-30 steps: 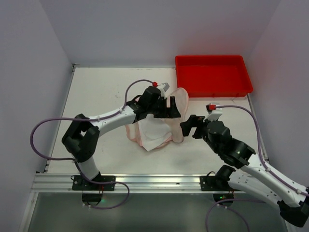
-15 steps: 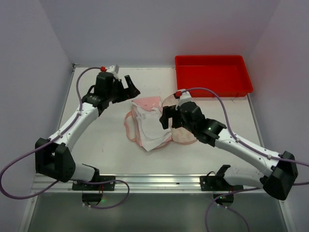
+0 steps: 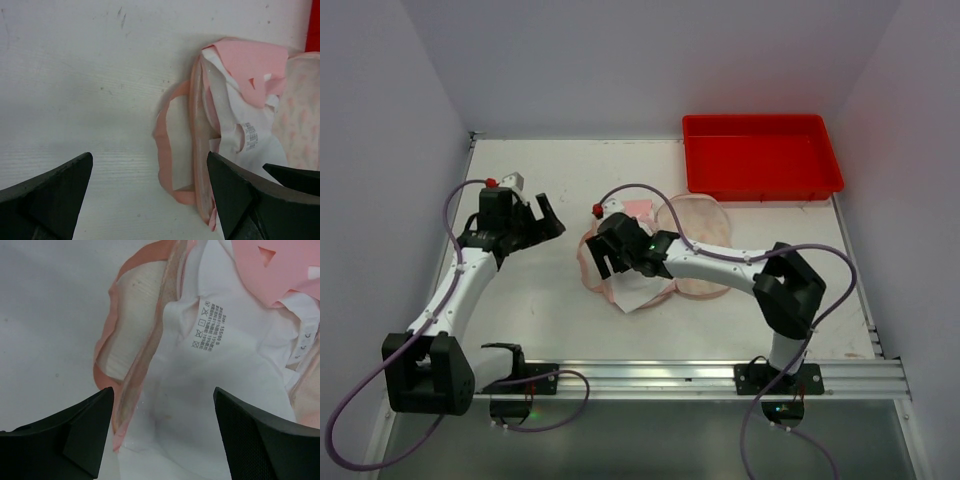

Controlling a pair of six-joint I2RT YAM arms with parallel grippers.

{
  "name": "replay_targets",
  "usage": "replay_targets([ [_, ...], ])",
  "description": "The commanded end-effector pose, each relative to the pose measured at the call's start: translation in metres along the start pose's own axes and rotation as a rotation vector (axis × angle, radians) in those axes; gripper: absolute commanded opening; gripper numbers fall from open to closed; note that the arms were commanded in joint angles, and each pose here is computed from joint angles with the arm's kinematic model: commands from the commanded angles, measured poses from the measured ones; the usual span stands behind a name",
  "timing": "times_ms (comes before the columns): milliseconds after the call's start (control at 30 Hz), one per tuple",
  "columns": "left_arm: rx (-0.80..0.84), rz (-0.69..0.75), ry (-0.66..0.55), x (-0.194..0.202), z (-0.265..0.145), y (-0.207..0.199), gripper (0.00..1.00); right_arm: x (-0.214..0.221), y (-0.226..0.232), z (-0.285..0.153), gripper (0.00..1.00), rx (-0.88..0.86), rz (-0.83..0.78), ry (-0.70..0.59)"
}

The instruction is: Unzip the laundry bag and remove the bra

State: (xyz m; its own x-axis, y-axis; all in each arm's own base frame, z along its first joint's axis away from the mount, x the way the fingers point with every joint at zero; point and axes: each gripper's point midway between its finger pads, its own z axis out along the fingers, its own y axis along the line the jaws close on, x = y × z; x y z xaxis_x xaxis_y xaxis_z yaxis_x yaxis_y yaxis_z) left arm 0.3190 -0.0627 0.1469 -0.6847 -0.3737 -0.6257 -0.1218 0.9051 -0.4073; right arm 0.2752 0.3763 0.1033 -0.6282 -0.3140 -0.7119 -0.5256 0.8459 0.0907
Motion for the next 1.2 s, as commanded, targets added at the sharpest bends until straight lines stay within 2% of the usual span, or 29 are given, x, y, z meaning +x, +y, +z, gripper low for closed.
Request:
replay_targets([
  [0,0.015,0.014,0.017,0.004,0.010,0.011,1.00,-0.014,-0.014,0.016,0.80,0.142,0.025,-0.019],
  [100,0.050,0.009,0.029,0.007,0.011,0.007,1.00,-0.010,-0.025,0.026,0.78,0.231,0.034,-0.002],
  [200,0.069,0.006,0.035,0.008,0.011,0.005,1.00,-0.002,-0.031,0.034,0.70,0.274,0.028,0.022],
  [233,0.067,-0.011,0.026,0.004,0.010,0.010,1.00,0.000,-0.032,0.034,0.63,0.281,0.026,0.026],
  [300,0.079,-0.019,0.028,0.005,0.010,0.009,1.00,0.004,-0.034,0.034,0.57,0.287,0.024,0.032],
  [333,0.086,-0.023,0.033,0.006,0.010,0.009,1.00,0.003,-0.034,0.032,0.49,0.284,0.025,0.029],
  [433,0.085,-0.028,0.032,0.006,0.010,0.011,1.00,0.003,-0.038,0.028,0.37,0.297,0.021,0.024],
  [467,0.088,-0.027,0.029,0.005,0.009,0.010,1.00,0.002,-0.039,0.026,0.30,0.298,0.026,0.021],
  [700,0.095,-0.027,0.036,0.007,0.010,0.010,1.00,-0.012,-0.035,0.005,0.00,0.256,0.046,-0.017],
  [1000,0.104,-0.028,0.047,0.010,0.012,0.009,1.00,-0.022,-0.016,-0.014,0.00,0.112,0.047,-0.009],
  [1167,0.116,-0.029,0.060,0.012,0.013,0.007,1.00,-0.006,-0.021,0.002,0.06,0.114,0.033,0.047],
])
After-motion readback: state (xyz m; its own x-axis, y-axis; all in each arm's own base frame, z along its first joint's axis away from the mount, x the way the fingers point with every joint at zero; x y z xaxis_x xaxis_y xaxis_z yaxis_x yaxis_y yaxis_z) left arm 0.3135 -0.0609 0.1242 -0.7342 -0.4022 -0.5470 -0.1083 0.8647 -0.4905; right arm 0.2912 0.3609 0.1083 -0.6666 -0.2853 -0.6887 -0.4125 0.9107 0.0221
